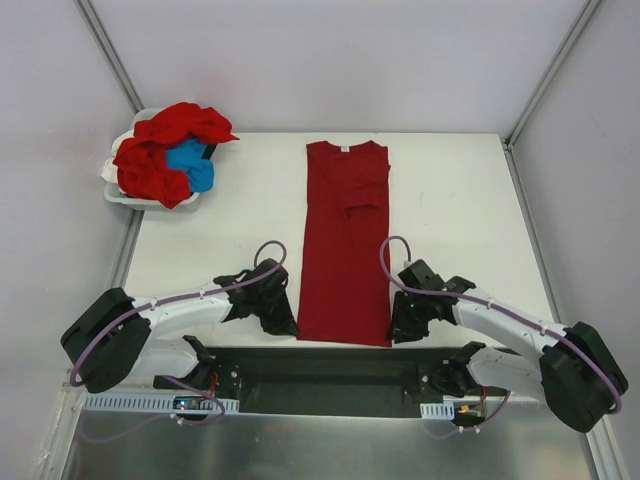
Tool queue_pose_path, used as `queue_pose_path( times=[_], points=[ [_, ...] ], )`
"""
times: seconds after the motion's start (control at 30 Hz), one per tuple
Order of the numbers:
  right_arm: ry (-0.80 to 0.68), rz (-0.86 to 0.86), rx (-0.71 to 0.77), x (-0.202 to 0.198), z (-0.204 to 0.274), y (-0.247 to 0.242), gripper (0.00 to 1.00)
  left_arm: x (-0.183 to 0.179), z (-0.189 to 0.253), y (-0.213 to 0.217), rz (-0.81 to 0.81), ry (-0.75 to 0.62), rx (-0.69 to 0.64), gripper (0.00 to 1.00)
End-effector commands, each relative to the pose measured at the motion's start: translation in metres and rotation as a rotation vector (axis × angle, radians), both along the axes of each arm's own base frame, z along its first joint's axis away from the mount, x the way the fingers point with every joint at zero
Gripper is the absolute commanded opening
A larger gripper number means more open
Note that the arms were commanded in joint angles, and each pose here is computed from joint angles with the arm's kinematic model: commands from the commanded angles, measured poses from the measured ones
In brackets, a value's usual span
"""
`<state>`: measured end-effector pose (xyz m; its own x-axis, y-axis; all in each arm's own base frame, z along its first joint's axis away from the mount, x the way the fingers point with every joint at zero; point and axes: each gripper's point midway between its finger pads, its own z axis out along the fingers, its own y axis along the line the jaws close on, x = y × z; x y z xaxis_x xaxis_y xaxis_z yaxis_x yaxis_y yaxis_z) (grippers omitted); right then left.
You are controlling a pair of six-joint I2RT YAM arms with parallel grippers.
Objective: Fold and stack the t-shirts
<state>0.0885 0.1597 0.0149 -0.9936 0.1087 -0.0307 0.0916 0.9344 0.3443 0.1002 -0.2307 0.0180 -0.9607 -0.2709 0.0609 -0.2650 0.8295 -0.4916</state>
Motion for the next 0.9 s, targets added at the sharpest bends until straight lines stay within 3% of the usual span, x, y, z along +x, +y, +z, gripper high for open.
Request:
queue_pose_path(
  times=[0.0, 0.07, 0.1, 0.4, 0.87],
  points=[
    [0.011, 0.002, 0.019, -0.001, -0.002, 0.008, 0.2, 0.002, 0.001, -0.004, 0.005, 0.005, -0.022, 0.0],
    [0.023, 0.0, 0.024, -0.003, -0.002, 0.008, 0.02, 0.002, 0.002, -0.005, 0.004, 0.008, -0.026, 0.0],
    [0.027, -0.003, 0.027, -0.004, -0.002, 0.009, 0.01, 0.002, 0.003, -0.006, 0.004, 0.01, -0.031, 0.0],
    [0.005, 0.015, 0.102, 0.008, 0.031, 0.027, 0.01, 0.011, 0.032, -0.014, 0.012, -0.045, -0.085, 0.0],
    [-0.139, 0.015, 0.141, 0.07, 0.093, 0.009, 0.01, 0.081, 0.096, -0.014, 0.005, -0.242, -0.096, 0.0]
  ],
)
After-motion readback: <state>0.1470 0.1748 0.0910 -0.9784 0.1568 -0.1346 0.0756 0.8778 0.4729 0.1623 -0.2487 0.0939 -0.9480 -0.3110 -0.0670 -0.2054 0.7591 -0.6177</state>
